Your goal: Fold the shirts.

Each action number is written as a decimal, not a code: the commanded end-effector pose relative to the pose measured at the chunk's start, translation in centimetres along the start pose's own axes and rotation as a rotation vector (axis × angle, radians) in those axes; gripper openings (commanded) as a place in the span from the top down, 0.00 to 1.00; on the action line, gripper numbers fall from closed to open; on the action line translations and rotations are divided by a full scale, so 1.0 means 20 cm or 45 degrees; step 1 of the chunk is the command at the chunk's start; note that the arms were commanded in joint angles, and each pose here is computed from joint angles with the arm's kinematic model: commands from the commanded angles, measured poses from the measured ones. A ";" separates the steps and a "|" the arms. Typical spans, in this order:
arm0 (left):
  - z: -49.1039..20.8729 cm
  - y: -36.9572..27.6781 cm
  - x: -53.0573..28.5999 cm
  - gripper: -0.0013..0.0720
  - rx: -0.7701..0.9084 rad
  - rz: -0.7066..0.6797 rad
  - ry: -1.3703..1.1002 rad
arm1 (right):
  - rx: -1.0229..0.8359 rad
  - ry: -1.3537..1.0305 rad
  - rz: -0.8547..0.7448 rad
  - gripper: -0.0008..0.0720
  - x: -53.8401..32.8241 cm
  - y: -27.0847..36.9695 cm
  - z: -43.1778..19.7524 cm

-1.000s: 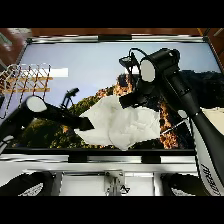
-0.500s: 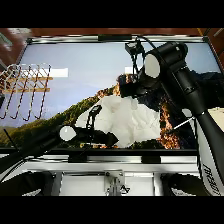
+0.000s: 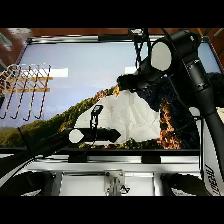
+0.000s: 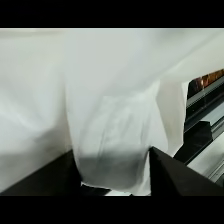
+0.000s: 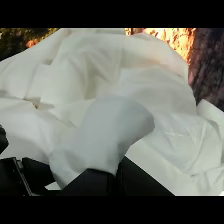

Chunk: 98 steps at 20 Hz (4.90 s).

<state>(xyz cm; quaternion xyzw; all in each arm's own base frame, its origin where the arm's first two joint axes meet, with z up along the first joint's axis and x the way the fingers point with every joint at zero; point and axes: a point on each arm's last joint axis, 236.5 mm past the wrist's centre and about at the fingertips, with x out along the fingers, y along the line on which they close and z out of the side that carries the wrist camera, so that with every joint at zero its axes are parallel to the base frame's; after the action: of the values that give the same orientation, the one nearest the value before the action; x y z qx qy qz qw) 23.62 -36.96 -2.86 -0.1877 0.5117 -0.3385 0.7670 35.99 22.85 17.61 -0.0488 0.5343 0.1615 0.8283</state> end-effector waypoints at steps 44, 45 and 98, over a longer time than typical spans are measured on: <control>0.66 1.53 -1.90 0.22 -0.131 1.035 -0.182 | -0.062 0.327 0.011 0.89 0.26 0.04 -0.19; 0.64 1.59 -1.86 0.22 -0.161 1.018 -0.134 | -0.062 0.346 0.006 0.89 0.26 0.04 -0.21; 0.71 1.95 -1.53 0.93 -0.179 0.825 -0.064 | -0.013 0.351 -0.029 0.89 0.25 0.01 -0.21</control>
<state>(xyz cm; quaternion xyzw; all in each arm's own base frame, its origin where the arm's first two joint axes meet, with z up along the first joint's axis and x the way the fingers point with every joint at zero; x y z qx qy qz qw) 40.83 10.87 -4.87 -0.0905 0.5784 -0.0408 0.8097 33.95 23.43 11.28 -0.0771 0.6438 0.1534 0.7457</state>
